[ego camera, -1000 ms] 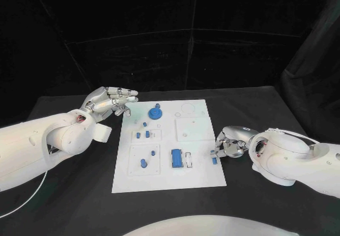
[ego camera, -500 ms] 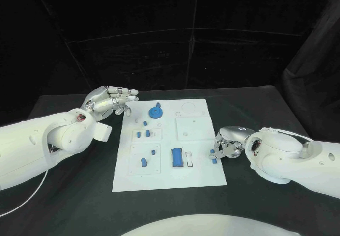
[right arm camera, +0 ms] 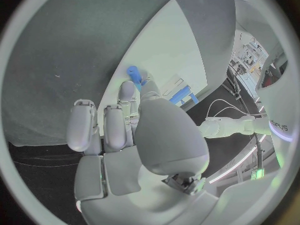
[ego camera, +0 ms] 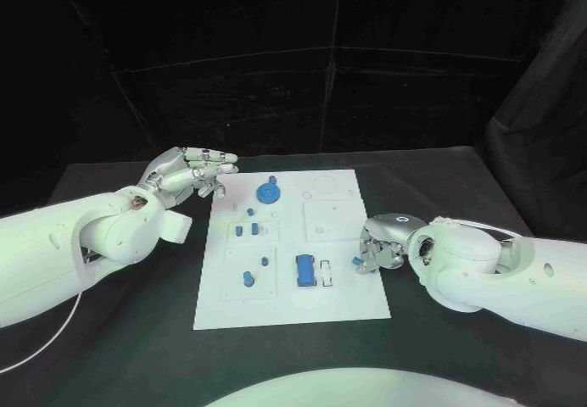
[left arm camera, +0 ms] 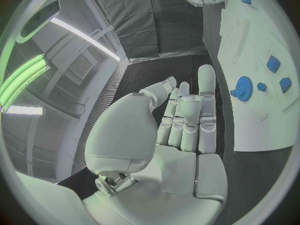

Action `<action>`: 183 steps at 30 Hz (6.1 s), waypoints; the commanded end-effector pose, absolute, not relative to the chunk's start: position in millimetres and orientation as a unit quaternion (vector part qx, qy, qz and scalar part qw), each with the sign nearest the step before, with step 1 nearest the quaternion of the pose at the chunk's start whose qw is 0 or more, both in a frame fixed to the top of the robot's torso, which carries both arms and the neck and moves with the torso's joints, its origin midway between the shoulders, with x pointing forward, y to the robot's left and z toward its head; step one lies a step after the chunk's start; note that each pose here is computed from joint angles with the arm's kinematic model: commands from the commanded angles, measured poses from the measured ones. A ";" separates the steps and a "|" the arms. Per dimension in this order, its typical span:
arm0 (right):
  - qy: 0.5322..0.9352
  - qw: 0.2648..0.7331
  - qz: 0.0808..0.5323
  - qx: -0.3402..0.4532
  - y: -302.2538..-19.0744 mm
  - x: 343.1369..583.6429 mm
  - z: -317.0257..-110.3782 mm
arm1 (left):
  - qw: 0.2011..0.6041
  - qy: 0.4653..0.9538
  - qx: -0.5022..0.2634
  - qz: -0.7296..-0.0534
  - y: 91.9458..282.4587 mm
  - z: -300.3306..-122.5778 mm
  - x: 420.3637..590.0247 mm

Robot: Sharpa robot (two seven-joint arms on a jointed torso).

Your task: Assemble the parts on the task board

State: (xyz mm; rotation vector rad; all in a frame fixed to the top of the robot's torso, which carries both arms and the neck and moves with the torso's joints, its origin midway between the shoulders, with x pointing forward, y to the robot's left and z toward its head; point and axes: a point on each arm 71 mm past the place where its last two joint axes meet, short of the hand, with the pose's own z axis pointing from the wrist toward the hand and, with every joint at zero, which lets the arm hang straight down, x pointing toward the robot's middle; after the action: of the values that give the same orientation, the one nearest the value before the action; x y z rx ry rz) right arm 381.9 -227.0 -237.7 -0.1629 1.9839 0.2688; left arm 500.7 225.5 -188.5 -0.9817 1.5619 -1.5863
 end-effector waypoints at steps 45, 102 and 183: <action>0.846 0.479 0.210 0.106 -201.6 363.9 -238.8 | 0.341 0.602 -0.377 -0.616 224.2 -187.9 499.5; 0.777 0.476 0.372 0.175 -215.6 393.4 -225.6 | 0.346 0.595 -0.378 -0.619 226.2 -187.3 501.4; 0.502 0.493 0.507 0.498 -192.4 461.8 -224.2 | 0.493 0.502 -0.498 -0.507 192.4 -224.2 461.8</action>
State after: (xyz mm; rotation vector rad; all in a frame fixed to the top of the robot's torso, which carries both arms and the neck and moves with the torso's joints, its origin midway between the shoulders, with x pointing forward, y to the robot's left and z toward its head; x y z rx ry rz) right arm 461.6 -192.5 -226.7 1.2212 1.2336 1.2259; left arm 461.4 192.8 -227.8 -1.2399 1.2373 -1.2212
